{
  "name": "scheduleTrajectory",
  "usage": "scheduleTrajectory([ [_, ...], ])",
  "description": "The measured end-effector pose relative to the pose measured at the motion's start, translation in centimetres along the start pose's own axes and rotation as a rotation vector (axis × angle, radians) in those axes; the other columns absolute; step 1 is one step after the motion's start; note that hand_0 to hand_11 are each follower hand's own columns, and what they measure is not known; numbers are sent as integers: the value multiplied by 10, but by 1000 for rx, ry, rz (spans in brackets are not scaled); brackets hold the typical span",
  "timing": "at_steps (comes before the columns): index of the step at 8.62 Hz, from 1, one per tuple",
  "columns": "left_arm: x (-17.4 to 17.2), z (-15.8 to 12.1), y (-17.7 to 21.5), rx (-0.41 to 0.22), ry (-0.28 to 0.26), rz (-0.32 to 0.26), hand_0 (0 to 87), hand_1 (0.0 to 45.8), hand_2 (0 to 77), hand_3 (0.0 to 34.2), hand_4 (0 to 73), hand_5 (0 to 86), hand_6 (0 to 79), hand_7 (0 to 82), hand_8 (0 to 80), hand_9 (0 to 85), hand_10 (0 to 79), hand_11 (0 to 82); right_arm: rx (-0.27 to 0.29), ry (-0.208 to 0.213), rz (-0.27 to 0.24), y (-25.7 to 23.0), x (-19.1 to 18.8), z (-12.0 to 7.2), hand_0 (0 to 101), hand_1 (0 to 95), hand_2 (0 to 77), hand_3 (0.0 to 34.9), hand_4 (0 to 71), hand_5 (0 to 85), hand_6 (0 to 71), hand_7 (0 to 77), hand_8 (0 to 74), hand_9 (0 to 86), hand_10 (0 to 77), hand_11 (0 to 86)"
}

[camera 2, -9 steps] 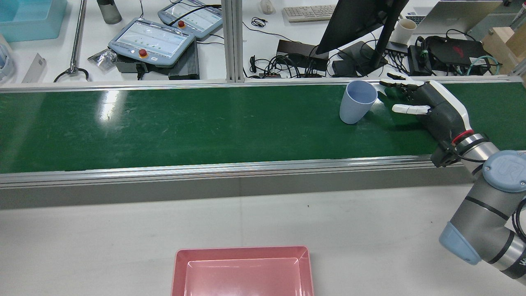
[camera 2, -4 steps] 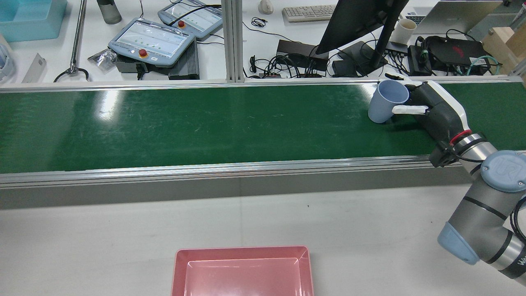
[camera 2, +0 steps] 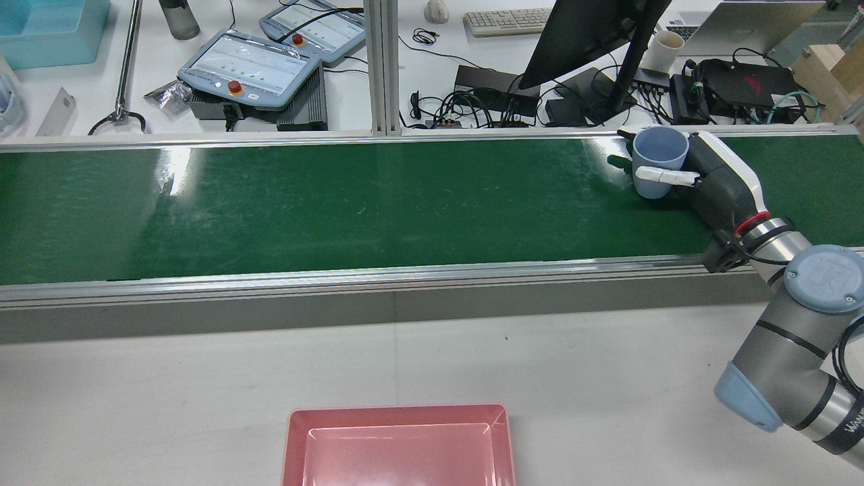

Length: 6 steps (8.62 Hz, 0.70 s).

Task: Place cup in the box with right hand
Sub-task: 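Close the right hand around the light blue cup as it arrives, then lift the cup off the conveyor and carry it toward the pink box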

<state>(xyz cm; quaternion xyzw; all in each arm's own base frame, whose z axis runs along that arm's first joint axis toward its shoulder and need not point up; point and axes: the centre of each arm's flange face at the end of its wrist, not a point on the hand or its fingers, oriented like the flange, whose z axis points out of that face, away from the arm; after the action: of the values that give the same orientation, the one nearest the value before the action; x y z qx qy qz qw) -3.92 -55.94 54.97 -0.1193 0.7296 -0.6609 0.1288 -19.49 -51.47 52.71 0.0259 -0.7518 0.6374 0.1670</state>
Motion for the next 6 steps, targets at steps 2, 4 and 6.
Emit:
scheduleTrajectory([
  [2,0,0,0,0,0,0,0,5,16,0,11,0,5,5,0,0,0,0,5,2,-5,-2,1,0,422,115,49,0,213,22,65,333,11,98,0,11],
  [4,0,0,0,0,0,0,0,5,16,0,11,0,0,5,0,0,0,0,4,-4,-1,-1,-2,0,649,131,355,0,289,180,365,595,365,409,229,131],
  [6,0,0,0,0,0,0,0,5,16,0,11,0,5,5,0,0,0,0,-35,-70,20,21,-32,2,751,131,355,0,316,218,387,600,475,502,387,344],
])
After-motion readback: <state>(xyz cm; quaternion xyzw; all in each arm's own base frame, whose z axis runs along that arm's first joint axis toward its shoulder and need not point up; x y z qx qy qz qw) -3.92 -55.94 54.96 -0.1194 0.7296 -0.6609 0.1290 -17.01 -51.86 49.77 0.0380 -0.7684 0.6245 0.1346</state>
